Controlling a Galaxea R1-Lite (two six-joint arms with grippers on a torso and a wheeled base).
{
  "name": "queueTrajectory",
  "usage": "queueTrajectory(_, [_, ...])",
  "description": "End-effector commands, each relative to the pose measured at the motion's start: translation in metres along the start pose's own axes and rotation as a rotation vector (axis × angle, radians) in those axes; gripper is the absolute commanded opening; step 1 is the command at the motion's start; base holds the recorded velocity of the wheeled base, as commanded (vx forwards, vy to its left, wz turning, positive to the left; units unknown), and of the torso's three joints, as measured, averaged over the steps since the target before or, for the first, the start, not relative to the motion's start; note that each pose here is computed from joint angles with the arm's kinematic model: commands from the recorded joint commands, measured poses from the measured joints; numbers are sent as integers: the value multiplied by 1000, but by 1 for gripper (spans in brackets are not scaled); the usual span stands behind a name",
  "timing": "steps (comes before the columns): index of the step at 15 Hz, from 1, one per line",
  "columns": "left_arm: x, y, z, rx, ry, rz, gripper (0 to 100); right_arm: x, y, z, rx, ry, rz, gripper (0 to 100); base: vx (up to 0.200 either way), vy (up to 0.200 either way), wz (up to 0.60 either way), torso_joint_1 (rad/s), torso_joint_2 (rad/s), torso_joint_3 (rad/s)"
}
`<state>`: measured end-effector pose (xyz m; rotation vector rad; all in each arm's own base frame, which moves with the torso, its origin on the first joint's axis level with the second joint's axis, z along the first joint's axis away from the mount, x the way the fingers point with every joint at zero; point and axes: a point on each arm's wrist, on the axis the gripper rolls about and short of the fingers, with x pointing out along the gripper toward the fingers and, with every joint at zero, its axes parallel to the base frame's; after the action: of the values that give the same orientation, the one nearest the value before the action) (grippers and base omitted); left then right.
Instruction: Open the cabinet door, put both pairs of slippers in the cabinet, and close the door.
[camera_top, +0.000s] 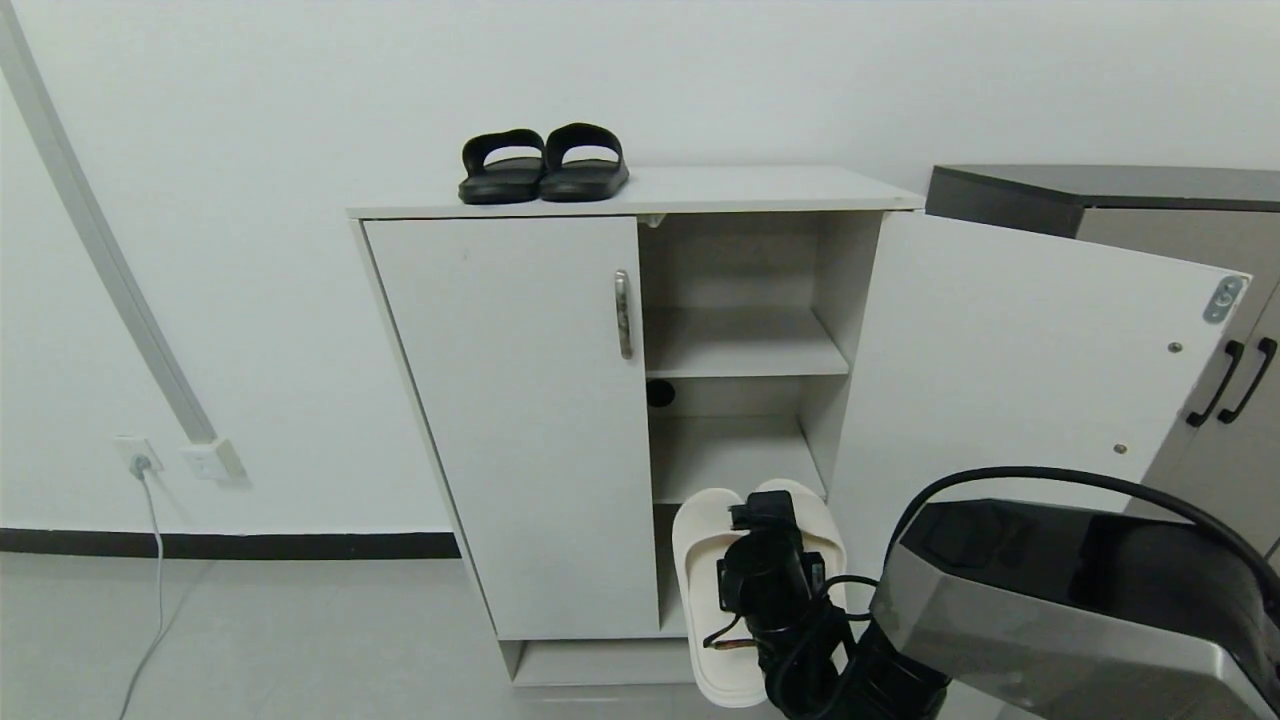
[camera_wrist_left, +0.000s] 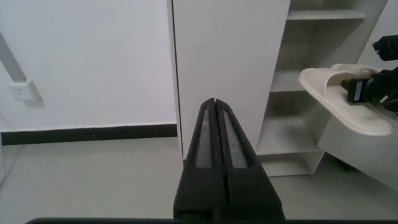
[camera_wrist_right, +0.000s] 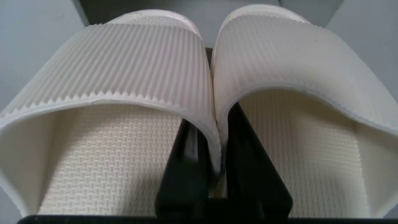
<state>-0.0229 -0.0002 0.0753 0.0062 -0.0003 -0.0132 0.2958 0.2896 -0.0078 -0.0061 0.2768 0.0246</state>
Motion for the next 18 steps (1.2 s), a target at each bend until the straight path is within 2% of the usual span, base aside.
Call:
queueTrajectory(1, [0, 0, 0, 1, 2, -2, 0, 4, 0, -8, -8, 11, -8, 0, 0, 0, 0, 0, 0, 0])
queueTrajectory(7, [0, 0, 0, 1, 5, -4, 0, 6, 0, -14, -10, 20, -10, 0, 0, 0, 0, 0, -1, -19])
queueTrajectory(18, [0, 0, 0, 1, 3, -1, 0, 12, 0, -26, -13, 18, -21, 0, 0, 0, 0, 4, 3, -183])
